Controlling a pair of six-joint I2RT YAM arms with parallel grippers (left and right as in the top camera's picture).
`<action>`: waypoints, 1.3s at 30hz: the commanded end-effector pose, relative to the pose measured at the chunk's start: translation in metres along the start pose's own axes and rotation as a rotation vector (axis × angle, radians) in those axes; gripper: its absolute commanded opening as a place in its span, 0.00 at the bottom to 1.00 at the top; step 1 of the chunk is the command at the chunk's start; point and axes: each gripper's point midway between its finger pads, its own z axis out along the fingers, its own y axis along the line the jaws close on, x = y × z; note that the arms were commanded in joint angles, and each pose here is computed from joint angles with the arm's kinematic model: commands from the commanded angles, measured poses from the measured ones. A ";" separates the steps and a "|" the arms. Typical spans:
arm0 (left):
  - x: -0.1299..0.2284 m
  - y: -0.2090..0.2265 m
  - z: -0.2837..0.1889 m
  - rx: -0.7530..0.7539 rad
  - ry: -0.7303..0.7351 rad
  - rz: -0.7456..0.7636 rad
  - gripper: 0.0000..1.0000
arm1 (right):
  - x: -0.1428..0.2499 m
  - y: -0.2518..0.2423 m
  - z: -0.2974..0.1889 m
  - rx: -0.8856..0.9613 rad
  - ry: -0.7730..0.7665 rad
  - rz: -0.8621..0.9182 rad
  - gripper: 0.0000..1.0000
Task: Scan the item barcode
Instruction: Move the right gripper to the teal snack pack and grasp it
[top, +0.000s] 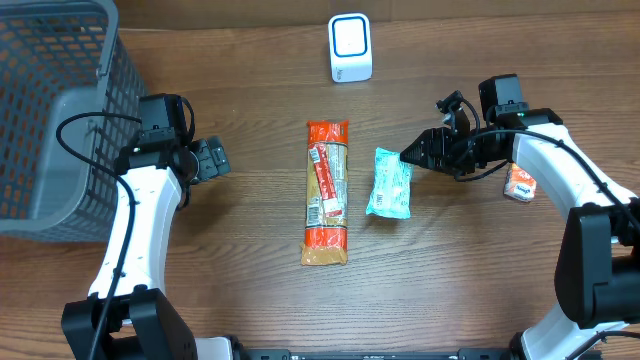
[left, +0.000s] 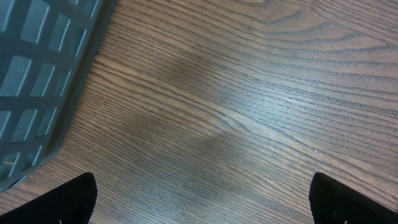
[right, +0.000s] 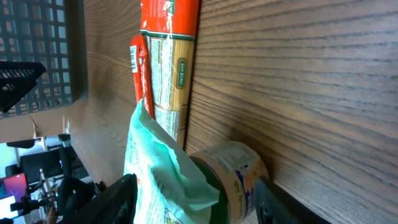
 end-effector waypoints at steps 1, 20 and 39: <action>-0.008 -0.001 -0.009 0.009 -0.031 0.018 1.00 | 0.005 0.003 0.001 -0.026 0.001 -0.003 0.61; -0.008 -0.001 -0.009 0.009 -0.031 0.018 1.00 | 0.009 0.013 0.007 -0.139 -0.008 -0.036 0.47; -0.008 -0.001 -0.009 0.009 -0.031 0.018 1.00 | 0.009 0.037 0.005 -0.304 -0.023 -0.100 0.09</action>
